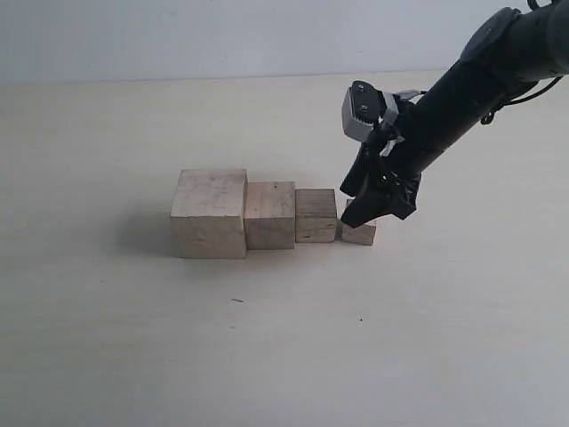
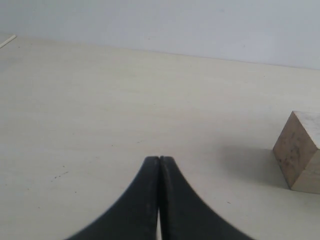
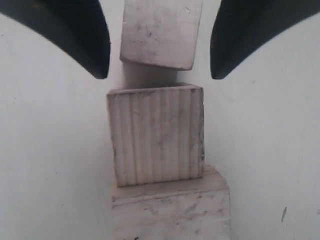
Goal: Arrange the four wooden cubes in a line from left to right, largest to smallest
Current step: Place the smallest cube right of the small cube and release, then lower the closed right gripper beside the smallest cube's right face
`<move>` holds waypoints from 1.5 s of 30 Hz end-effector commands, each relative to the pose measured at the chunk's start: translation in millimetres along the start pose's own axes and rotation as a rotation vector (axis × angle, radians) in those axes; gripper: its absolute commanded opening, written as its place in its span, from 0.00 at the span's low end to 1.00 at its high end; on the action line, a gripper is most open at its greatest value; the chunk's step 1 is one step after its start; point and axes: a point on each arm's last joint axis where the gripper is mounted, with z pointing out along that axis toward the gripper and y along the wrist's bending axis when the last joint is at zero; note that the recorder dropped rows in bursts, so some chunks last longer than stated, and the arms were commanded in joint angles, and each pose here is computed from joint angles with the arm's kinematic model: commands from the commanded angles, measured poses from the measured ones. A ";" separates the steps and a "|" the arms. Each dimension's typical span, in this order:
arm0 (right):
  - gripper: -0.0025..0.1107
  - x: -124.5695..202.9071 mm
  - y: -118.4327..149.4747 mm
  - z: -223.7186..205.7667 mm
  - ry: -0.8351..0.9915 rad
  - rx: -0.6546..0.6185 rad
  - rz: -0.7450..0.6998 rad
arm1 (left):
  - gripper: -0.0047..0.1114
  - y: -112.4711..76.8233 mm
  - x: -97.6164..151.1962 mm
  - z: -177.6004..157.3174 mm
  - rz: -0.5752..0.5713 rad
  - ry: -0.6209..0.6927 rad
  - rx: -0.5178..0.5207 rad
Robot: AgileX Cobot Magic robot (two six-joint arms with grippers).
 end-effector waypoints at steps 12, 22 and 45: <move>0.59 -15.5 15.7 -55.8 0.119 0.159 0.275 | 0.04 -0.2 -0.1 -0.1 0.004 -0.010 0.006; 0.04 3.3 9.7 -45.6 0.228 0.207 0.647 | 0.04 -0.2 -0.1 -0.1 0.004 -0.010 0.006; 0.02 22.9 -1.5 -4.0 0.221 0.129 0.951 | 0.04 -0.2 -0.1 -0.1 0.004 -0.010 0.006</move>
